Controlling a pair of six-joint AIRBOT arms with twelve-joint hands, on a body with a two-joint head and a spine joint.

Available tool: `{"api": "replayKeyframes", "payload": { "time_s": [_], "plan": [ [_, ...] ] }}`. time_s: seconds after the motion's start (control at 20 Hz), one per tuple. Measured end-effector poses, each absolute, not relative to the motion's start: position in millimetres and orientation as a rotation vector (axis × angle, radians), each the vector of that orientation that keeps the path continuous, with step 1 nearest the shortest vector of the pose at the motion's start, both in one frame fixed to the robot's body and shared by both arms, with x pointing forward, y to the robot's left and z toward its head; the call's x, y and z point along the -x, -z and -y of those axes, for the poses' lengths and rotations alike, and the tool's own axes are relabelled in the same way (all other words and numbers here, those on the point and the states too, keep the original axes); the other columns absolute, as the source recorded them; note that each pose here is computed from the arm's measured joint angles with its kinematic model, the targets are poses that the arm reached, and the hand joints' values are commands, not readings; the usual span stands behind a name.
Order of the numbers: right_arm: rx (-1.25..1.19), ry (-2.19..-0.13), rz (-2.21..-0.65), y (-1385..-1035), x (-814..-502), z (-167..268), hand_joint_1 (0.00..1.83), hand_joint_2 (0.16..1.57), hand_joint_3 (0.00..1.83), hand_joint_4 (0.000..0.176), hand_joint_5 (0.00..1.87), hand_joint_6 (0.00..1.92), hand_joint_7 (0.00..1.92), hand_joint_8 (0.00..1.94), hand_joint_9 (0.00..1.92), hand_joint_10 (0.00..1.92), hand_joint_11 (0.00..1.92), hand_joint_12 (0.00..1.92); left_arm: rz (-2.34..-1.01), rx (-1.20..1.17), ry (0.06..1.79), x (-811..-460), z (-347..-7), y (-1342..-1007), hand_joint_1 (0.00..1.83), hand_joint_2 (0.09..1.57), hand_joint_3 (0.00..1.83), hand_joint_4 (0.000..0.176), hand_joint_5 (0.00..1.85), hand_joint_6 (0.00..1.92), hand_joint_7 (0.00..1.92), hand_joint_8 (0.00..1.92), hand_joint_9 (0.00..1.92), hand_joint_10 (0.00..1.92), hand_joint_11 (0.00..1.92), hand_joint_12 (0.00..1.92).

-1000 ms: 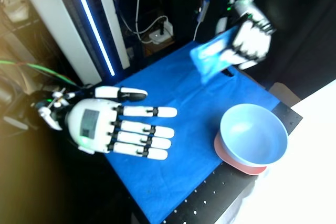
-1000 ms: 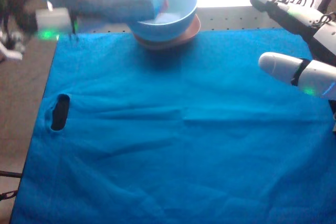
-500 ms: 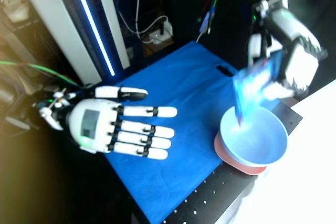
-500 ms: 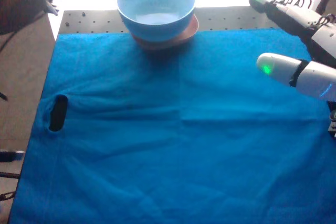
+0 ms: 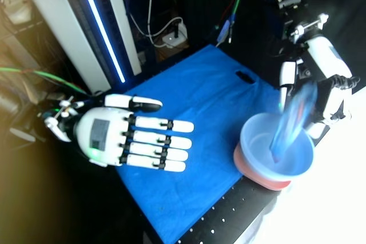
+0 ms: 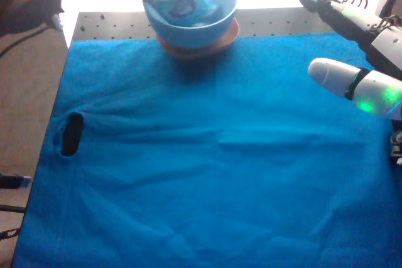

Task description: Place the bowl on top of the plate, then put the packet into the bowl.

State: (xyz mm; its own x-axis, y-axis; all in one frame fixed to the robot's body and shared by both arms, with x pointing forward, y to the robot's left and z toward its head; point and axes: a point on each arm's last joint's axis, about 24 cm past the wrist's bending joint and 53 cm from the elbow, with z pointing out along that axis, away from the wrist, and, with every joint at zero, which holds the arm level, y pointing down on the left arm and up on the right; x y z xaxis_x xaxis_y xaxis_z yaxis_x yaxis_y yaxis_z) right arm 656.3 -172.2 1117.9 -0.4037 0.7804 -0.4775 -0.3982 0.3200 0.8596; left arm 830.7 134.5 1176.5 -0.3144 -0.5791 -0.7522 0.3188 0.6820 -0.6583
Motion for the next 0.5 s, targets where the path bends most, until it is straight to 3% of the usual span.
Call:
{"api": "replayKeyframes", "payload": {
  "time_s": [0.05, 0.1, 0.15, 0.2, 0.25, 0.3, 0.35, 0.4, 0.5],
  "plan": [
    [-0.373, -1.349, -1.485, -1117.8, -656.7, 172.5, 0.16, 1.40, 0.01, 0.044, 0.00, 0.00, 0.03, 0.01, 0.04, 0.01, 0.10, 0.03, -1.666, 0.206, 0.912, -829.9, -130.2, -1175.7, 0.88, 1.01, 0.00, 0.024, 0.63, 0.00, 0.78, 0.00, 0.83, 0.10, 0.39, 1.21],
    [-0.374, -1.350, -1.486, -1117.5, -656.6, 172.2, 0.16, 1.39, 0.00, 0.055, 0.00, 0.00, 0.02, 0.00, 0.03, 0.00, 0.11, 0.04, -1.666, 0.202, 0.914, -829.6, -128.7, -1175.8, 0.87, 1.00, 0.00, 0.021, 0.60, 0.00, 0.74, 0.00, 0.78, 0.08, 0.30, 1.18],
    [-0.375, -1.351, -1.485, -1117.5, -656.6, 172.2, 0.13, 1.39, 0.00, 0.069, 0.00, 0.00, 0.00, 0.00, 0.02, 0.00, 0.09, 0.03, -1.663, 0.202, 0.916, -829.6, -128.5, -1176.4, 0.83, 0.98, 0.00, 0.052, 0.55, 0.00, 0.68, 0.00, 0.72, 0.04, 0.20, 1.17],
    [-0.375, -1.351, -1.485, -1117.5, -656.6, 172.2, 0.12, 1.39, 0.00, 0.072, 0.00, 0.00, 0.00, 0.00, 0.01, 0.00, 0.09, 0.03, -1.662, 0.200, 0.916, -829.5, -128.7, -1176.7, 0.82, 0.97, 0.00, 0.066, 0.52, 0.00, 0.65, 0.00, 0.69, 0.02, 0.14, 1.15],
    [-0.375, -1.351, -1.485, -1117.6, -656.6, 172.3, 0.13, 1.39, 0.00, 0.068, 0.00, 0.00, 0.00, 0.00, 0.01, 0.00, 0.07, 0.02, -1.661, 0.198, 0.921, -827.8, -128.4, -1176.9, 0.82, 0.96, 0.00, 0.097, 0.46, 0.00, 0.59, 0.00, 0.63, 0.00, 0.05, 1.10],
    [-0.373, -1.352, -1.484, -1117.9, -656.4, 172.0, 0.15, 1.39, 0.00, 0.065, 0.00, 0.00, 0.01, 0.00, 0.01, 0.00, 0.07, 0.02, -1.655, 0.188, 0.932, -823.9, -127.3, -1177.7, 0.82, 0.94, 0.00, 0.116, 0.42, 0.00, 0.53, 0.00, 0.58, 0.00, 0.01, 1.07],
    [-0.373, -1.352, -1.484, -1117.9, -656.4, 172.1, 0.14, 1.40, 0.00, 0.063, 0.00, 0.00, 0.01, 0.00, 0.01, 0.00, 0.06, 0.01, -1.648, 0.178, 0.943, -819.7, -126.9, -1179.0, 0.77, 0.92, 0.00, 0.152, 0.33, 0.00, 0.42, 0.00, 0.46, 0.00, 0.00, 0.96],
    [-0.374, -1.352, -1.484, -1117.9, -656.4, 172.0, 0.18, 1.40, 0.00, 0.054, 0.00, 0.00, 0.02, 0.00, 0.01, 0.00, 0.05, 0.01, -1.638, 0.164, 0.963, -812.2, -126.4, -1180.2, 0.70, 0.89, 0.00, 0.171, 0.23, 0.00, 0.27, 0.00, 0.36, 0.00, 0.00, 0.91],
    [-0.375, -1.350, -1.485, -1118.2, -656.8, 173.0, 0.25, 1.38, 0.00, 0.052, 0.00, 0.00, 0.02, 0.00, 0.02, 0.00, 0.08, 0.02, -1.620, 0.130, 0.997, -795.9, -127.3, -1179.4, 0.64, 0.85, 0.00, 0.176, 0.05, 0.00, 0.04, 0.00, 0.10, 0.00, 0.00, 0.51]
  ]
}}
